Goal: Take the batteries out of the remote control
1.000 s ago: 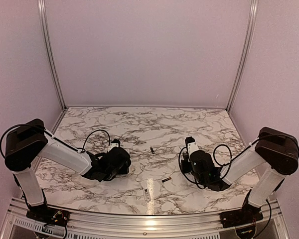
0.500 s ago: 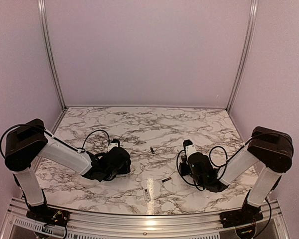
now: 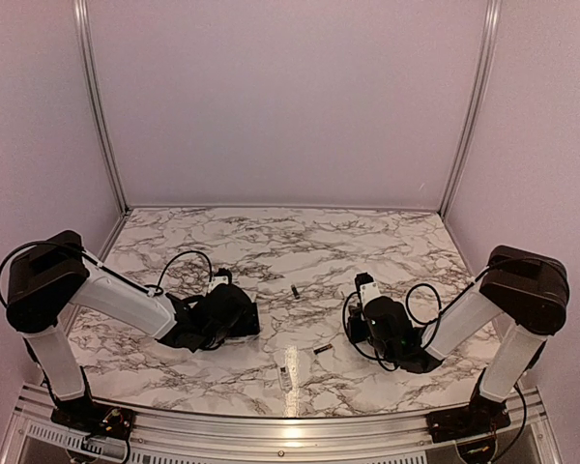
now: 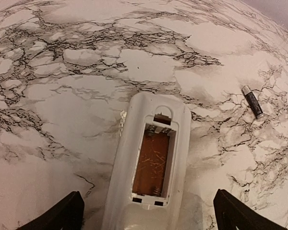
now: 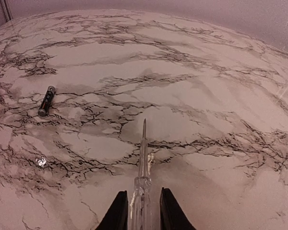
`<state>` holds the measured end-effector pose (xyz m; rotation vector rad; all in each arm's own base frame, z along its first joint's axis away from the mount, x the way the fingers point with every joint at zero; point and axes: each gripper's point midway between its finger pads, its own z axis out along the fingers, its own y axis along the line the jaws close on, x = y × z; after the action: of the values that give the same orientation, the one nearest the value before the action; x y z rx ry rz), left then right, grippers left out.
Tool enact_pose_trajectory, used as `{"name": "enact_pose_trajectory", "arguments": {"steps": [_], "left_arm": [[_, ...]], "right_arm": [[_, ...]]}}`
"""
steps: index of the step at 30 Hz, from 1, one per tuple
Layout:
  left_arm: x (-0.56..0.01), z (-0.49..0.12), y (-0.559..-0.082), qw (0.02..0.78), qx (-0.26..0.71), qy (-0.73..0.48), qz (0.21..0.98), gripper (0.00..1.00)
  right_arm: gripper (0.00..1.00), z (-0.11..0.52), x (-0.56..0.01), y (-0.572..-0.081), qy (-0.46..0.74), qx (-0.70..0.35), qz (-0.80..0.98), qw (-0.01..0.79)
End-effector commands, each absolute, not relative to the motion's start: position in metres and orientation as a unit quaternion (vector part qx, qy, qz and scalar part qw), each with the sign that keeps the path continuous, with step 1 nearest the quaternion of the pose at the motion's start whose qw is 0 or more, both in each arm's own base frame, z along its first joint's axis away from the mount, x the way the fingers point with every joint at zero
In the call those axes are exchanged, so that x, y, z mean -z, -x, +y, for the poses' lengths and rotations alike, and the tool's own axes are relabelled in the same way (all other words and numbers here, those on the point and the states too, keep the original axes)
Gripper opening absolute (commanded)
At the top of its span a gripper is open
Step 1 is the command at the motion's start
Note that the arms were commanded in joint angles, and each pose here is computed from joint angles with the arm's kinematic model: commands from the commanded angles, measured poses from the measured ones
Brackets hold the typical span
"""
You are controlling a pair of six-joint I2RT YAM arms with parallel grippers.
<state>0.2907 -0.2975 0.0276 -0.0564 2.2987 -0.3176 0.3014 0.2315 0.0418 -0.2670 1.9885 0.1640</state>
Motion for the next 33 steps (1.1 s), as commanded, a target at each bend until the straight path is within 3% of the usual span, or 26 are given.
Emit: {"name": "enact_pose_trajectory", "arguments": {"steps": [1,4,13,20,22,27,33], "left_arm": [[-0.034,-0.29,-0.284,0.39,0.122,0.011,0.913,0.99],[-0.043,-0.29,-0.284,0.397,0.127,0.009,0.909,0.99],[-0.066,-0.289,-0.288,0.423,0.133,0.0,0.896,0.99],[-0.104,-0.277,-0.293,0.468,0.116,-0.008,0.876,0.99],[-0.121,-0.268,-0.296,0.488,0.103,-0.007,0.867,0.99],[-0.157,-0.238,-0.306,0.526,0.074,0.008,0.847,0.99],[-0.196,-0.194,-0.321,0.568,0.043,0.037,0.821,0.99]], "right_arm": [[0.26,0.237,-0.046,-0.302,0.104,-0.087,0.84,0.525],[0.33,0.239,-0.047,-0.3,0.102,-0.096,0.842,0.52],[0.36,0.244,-0.056,-0.297,0.108,-0.114,0.842,0.516],[0.5,0.262,-0.093,-0.291,0.133,-0.17,0.825,0.522],[0.58,0.266,-0.114,-0.289,0.139,-0.186,0.816,0.53],[0.97,0.27,-0.172,-0.29,0.146,-0.204,0.792,0.556],[0.98,0.248,-0.231,-0.295,0.122,-0.178,0.765,0.606]]}}
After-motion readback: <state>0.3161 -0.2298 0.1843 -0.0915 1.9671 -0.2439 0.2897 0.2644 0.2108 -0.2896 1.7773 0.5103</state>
